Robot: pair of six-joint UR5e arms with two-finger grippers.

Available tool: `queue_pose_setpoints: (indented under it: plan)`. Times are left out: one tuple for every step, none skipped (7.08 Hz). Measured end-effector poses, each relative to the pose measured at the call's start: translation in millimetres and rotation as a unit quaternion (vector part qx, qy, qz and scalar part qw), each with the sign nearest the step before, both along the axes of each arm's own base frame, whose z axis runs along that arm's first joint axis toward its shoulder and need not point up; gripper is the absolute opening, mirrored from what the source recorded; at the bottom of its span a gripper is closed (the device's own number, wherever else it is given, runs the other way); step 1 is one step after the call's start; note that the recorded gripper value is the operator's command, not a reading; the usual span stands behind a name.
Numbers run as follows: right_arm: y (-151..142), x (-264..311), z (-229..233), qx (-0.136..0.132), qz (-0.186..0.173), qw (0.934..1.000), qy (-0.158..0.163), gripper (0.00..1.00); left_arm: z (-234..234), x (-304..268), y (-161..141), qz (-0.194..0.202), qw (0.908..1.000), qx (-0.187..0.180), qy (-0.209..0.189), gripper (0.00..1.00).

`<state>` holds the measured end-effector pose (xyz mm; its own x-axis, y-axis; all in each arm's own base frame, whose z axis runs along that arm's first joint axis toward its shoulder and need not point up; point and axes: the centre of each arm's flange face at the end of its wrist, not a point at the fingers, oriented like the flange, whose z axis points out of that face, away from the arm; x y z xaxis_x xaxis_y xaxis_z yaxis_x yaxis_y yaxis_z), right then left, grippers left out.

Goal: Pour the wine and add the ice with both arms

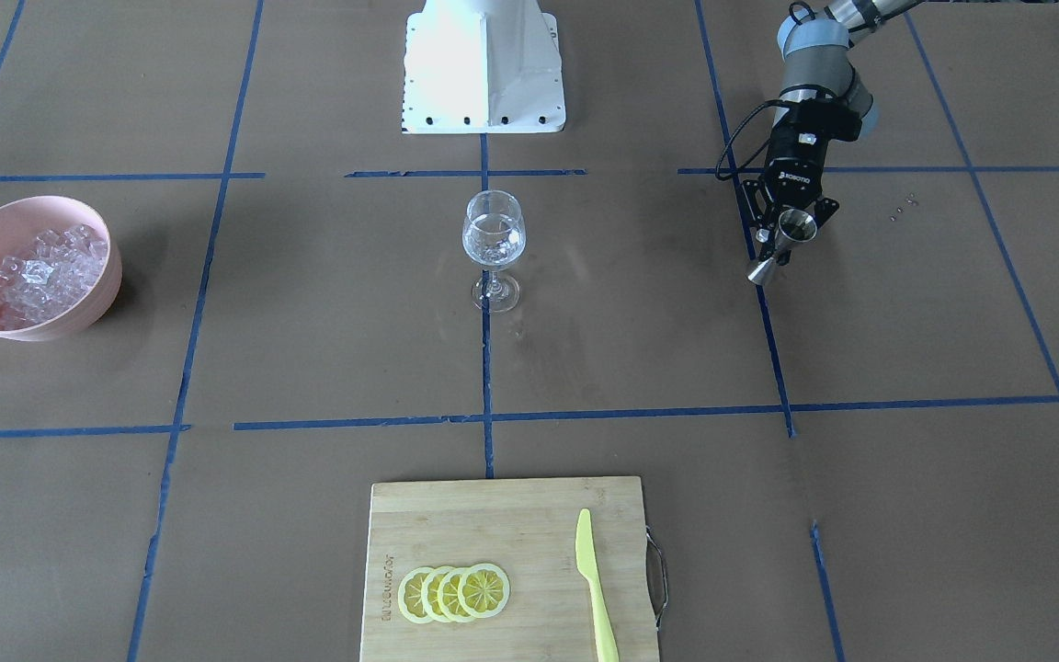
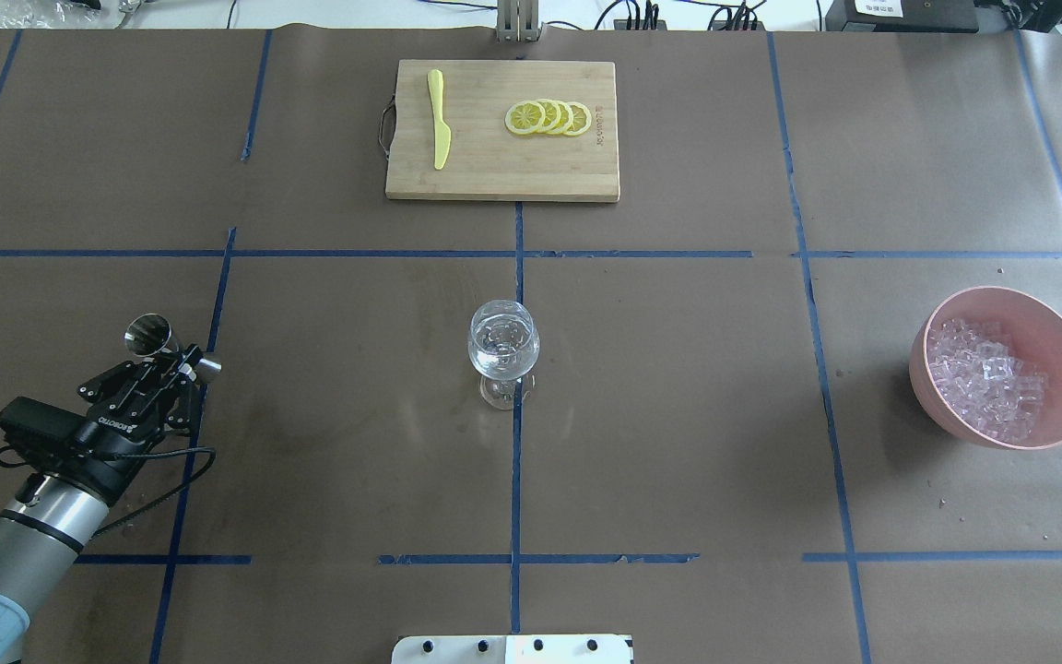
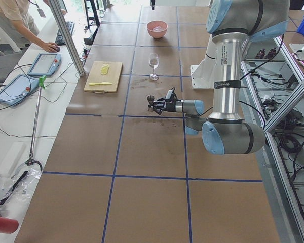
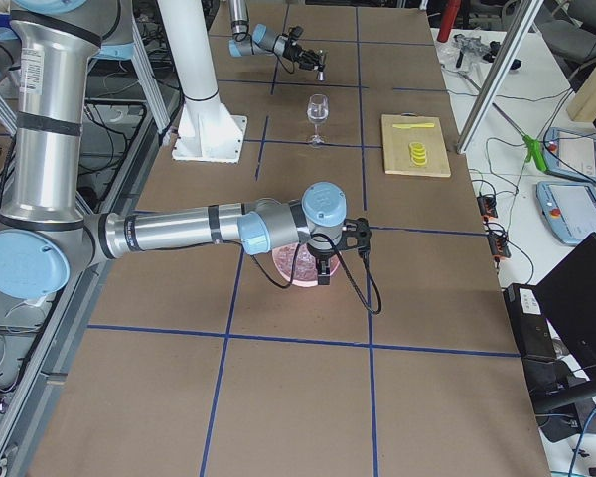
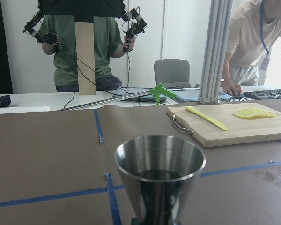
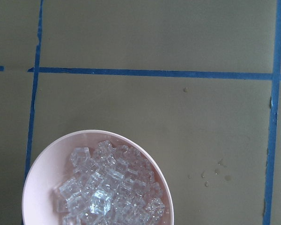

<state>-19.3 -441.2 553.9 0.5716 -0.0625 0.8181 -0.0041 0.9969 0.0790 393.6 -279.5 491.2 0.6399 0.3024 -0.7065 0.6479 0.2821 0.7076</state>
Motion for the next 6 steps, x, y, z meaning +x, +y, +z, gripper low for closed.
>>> queue_pose_setpoints:
  plan:
    - [0, 0, 0, 0.0, 0.0, 1.0, 0.0, 1.0, -29, 11, -5, 0.003, 0.9999, 0.013, 0.009, 0.0]
    - [0, 0, 0, 0.001, 0.0, 1.0, 0.0, 1.0, -57, 22, -16, -0.004, 0.9997, 0.021, 0.012, 0.0]
    - [0, 0, -1, 0.002, 0.0, 1.0, -0.001, 1.0, -80, 29, -26, -0.013, 0.9994, 0.026, 0.018, 0.0]
    - [0, 0, -2, 0.003, 0.0, 1.0, -0.001, 1.0, -96, 30, -31, -0.018, 0.9991, 0.029, 0.027, 0.0]
    - [0, 0, -3, 0.003, 0.0, 1.0, -0.001, 1.0, -113, 32, -32, -0.02, 0.9987, 0.031, 0.036, 0.0]
    - [0, 0, -4, 0.004, 0.0, 1.0, -0.001, 1.0, -129, 36, -33, -0.02, 0.9987, 0.031, 0.035, 0.0]
